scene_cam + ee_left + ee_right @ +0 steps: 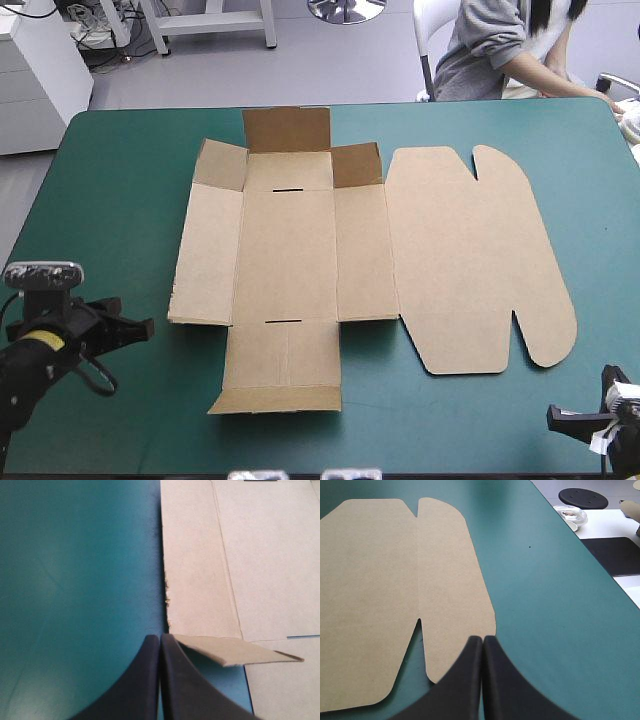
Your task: Fold the box
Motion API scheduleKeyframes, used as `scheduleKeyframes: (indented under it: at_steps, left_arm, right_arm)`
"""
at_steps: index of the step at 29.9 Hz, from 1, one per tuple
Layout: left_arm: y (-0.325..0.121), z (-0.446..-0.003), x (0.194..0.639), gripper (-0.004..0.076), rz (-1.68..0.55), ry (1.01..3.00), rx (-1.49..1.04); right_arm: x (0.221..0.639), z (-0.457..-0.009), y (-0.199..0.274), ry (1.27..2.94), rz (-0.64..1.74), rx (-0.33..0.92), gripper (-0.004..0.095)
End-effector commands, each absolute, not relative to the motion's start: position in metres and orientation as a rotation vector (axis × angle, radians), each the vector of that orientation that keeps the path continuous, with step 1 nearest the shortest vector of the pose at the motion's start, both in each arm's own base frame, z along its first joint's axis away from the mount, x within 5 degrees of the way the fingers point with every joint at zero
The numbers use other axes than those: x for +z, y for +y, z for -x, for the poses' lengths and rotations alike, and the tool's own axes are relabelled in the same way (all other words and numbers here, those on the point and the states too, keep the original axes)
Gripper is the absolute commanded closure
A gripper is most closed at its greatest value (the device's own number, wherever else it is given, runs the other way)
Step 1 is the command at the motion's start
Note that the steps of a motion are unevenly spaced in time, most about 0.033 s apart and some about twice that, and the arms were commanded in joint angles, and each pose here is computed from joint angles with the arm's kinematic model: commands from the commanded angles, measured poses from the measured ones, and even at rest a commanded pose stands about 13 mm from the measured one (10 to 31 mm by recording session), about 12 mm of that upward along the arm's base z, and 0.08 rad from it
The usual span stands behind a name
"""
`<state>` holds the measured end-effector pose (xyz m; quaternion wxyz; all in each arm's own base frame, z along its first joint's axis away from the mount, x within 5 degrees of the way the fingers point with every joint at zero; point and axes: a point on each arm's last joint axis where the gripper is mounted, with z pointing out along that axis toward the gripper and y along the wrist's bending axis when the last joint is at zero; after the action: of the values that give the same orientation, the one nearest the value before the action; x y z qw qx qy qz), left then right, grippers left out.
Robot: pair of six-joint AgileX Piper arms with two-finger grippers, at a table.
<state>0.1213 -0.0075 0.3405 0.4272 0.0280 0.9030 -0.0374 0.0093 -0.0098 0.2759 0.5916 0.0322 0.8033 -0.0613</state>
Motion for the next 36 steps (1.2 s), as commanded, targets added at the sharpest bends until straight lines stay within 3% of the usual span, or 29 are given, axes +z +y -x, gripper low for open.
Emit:
scheduleKeyframes:
  at_steps: [1,10,16,23,36]
  left_arm:
    - [-0.015,-0.156,0.356,0.0733,-0.144,2.232,-0.176]
    - [-0.028,-0.239,0.343,0.0730,-0.300,2.432,-0.395]
    - [0.004,-0.275,0.334,0.0730,-0.287,2.625,-0.618]
    - [0.071,-0.298,0.327,0.0731,0.091,2.519,-0.854]
    - [0.074,-0.327,0.270,0.0731,0.134,2.667,-0.968]
  right_arm:
    - [0.290,-0.002,-0.009,1.743,-0.074,-0.153,0.0927]
    - [0.290,-0.002,-0.009,1.743,-0.074,-0.153,0.0927]
    - [0.290,-0.002,-0.009,1.743,-0.074,-0.153,0.0927]
    - [0.290,-0.002,-0.009,1.743,-0.074,-0.153,0.0927]
    - [0.290,-0.002,-0.009,1.743,-0.074,-0.153,0.0927]
